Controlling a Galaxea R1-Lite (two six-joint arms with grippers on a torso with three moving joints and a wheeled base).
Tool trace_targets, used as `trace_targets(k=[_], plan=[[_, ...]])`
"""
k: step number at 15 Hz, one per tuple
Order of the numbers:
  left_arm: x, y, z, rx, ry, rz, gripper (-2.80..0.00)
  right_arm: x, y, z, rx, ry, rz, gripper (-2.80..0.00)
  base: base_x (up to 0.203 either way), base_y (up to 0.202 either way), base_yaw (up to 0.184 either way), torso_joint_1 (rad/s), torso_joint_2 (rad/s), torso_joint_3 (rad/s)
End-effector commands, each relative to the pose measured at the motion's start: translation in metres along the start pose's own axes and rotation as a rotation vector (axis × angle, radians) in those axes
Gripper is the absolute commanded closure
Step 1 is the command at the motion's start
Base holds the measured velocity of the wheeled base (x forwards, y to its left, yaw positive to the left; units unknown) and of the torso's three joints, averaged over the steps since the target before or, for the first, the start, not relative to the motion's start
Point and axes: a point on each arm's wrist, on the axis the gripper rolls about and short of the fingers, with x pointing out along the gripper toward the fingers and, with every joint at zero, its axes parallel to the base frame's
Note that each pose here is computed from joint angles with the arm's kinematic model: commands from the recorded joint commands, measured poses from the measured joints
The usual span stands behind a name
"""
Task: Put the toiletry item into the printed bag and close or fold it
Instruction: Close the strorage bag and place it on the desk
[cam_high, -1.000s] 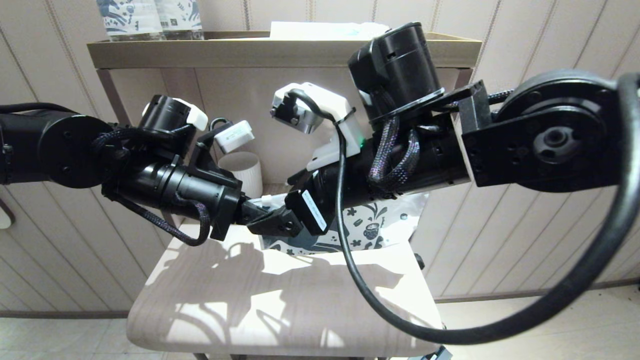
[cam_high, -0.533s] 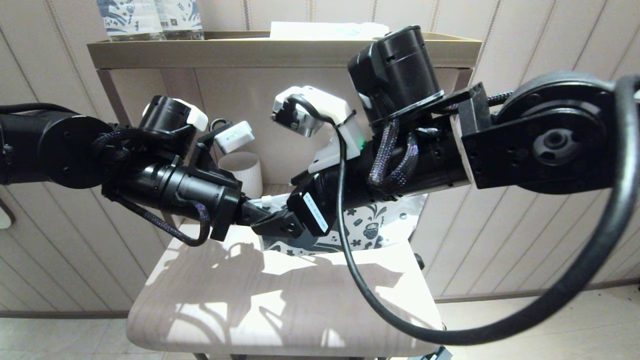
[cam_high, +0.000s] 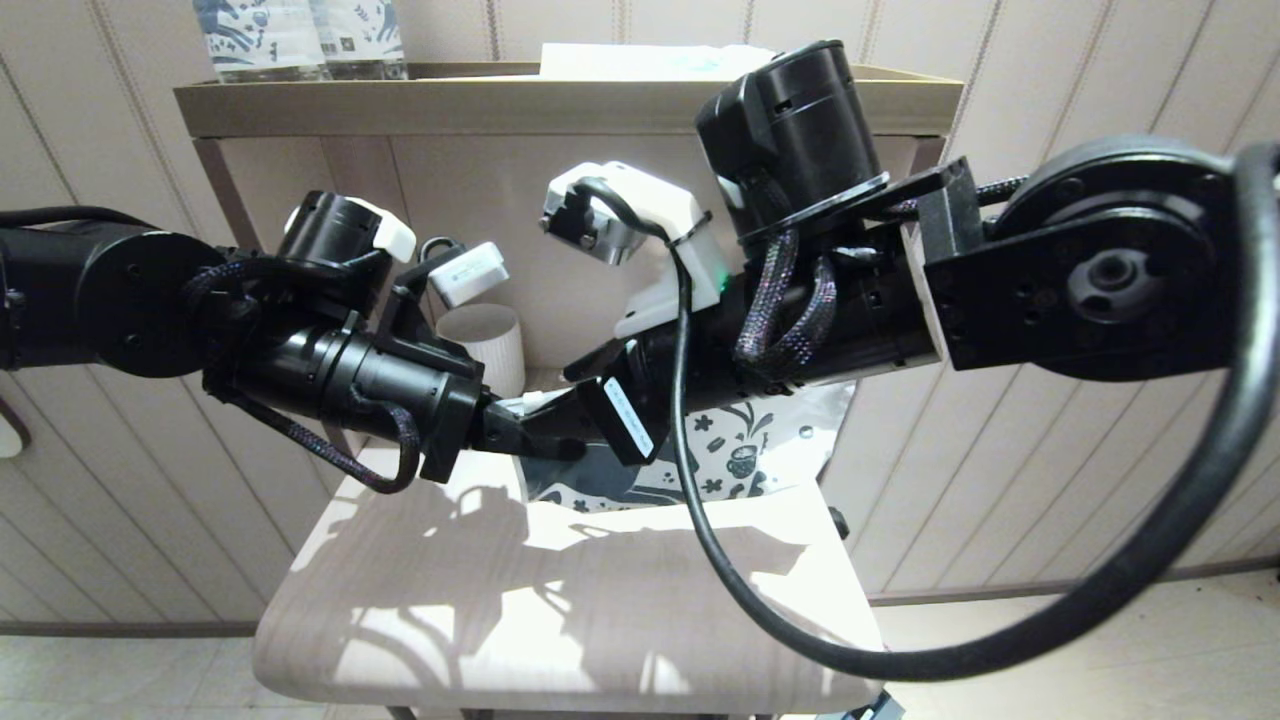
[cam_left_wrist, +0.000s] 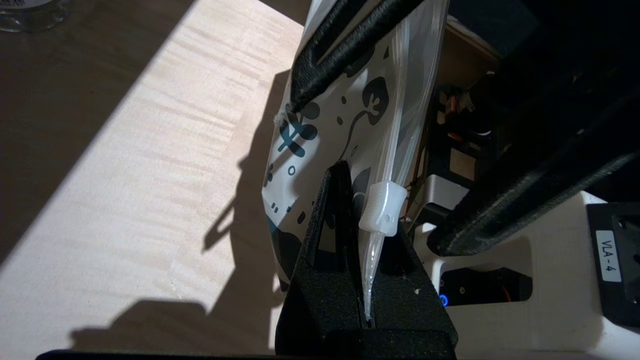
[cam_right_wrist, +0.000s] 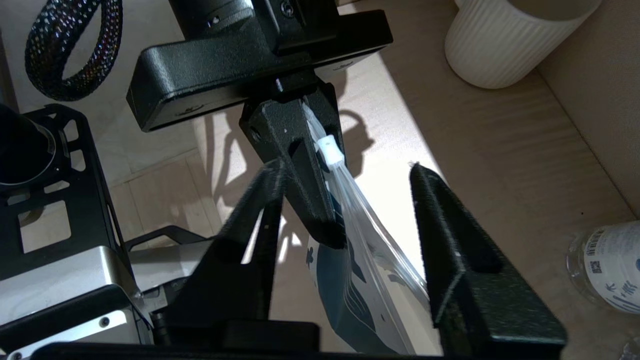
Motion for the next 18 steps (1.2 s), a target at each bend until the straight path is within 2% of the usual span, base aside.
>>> trace_targets(k=[1,14,15,18], plan=[[-0.0007,-0.0008,0.0005,0.003,-0.003,-0.005,0.0,0.0007,0.0004,-0.0013,-0.001,0.006,0.004,0.0,0.0,0.0,0.0,0.0,0.0,0.0],[0.0008,0.0009,-0.0009,0.003,0.001,-0.006,0.0,0.0017,0.0004,-0.0019,0.006,0.011,-0.014,0.0,0.0,0.0,0.0,0.0,0.0,0.0],[0.0008,0.0008,-0.0009,0.003,0.001,-0.007,0.0,0.0014,0.0006,-0.0009,0.003,0.008,-0.021,-2.8,0.0,0.0,0.0,0.0,0.0,0.0],[0.0004,0.0004,-0.0006,0.004,0.0,-0.009,0.0,0.0007,0.0026,0.0017,0.011,-0.001,-0.014,-2.8,0.0,0.0,0.0,0.0,0.0,0.0]])
